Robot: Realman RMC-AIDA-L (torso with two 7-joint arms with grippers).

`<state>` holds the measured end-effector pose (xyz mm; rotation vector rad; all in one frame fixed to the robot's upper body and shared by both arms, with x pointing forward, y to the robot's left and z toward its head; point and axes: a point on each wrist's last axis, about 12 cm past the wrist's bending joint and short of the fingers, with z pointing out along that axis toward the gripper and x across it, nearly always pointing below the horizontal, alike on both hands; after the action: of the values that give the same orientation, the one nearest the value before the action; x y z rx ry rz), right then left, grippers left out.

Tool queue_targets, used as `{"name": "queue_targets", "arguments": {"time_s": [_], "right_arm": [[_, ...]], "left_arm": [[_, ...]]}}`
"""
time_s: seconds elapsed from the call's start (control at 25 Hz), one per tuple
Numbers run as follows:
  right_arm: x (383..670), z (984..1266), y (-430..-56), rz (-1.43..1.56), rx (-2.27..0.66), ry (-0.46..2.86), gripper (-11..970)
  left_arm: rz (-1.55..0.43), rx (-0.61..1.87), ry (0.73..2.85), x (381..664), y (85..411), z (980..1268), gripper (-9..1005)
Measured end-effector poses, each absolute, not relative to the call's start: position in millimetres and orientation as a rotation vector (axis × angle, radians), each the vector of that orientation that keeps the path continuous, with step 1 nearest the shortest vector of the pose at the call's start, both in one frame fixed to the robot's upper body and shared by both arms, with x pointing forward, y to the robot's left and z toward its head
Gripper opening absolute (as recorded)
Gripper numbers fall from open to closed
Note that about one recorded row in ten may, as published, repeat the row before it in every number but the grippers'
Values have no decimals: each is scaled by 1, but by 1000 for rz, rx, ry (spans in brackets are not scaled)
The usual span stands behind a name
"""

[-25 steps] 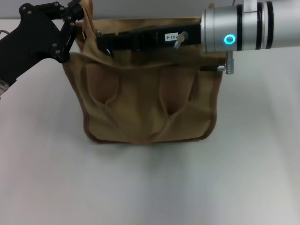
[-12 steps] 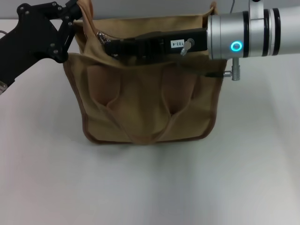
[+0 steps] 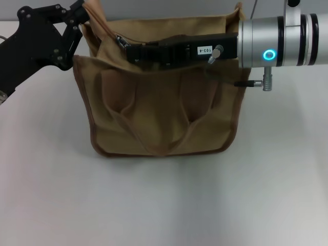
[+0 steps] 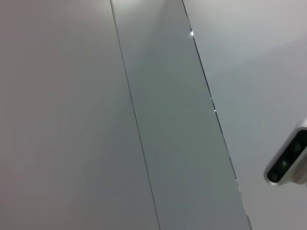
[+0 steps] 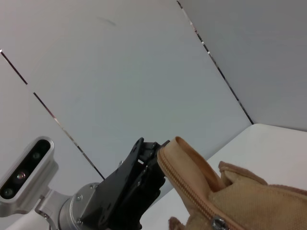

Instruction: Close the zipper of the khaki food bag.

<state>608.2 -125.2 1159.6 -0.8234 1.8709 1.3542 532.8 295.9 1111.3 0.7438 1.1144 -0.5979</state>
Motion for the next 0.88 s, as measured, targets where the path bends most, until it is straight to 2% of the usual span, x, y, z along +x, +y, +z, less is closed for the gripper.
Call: {"name": "queue_targets", "arguments": {"time_s": [0.88], "right_arm": [[607,1165,-130,1270,-931,1834,5]], "left_arm": [[-599,728,1131,529,298,1107,26]]}}
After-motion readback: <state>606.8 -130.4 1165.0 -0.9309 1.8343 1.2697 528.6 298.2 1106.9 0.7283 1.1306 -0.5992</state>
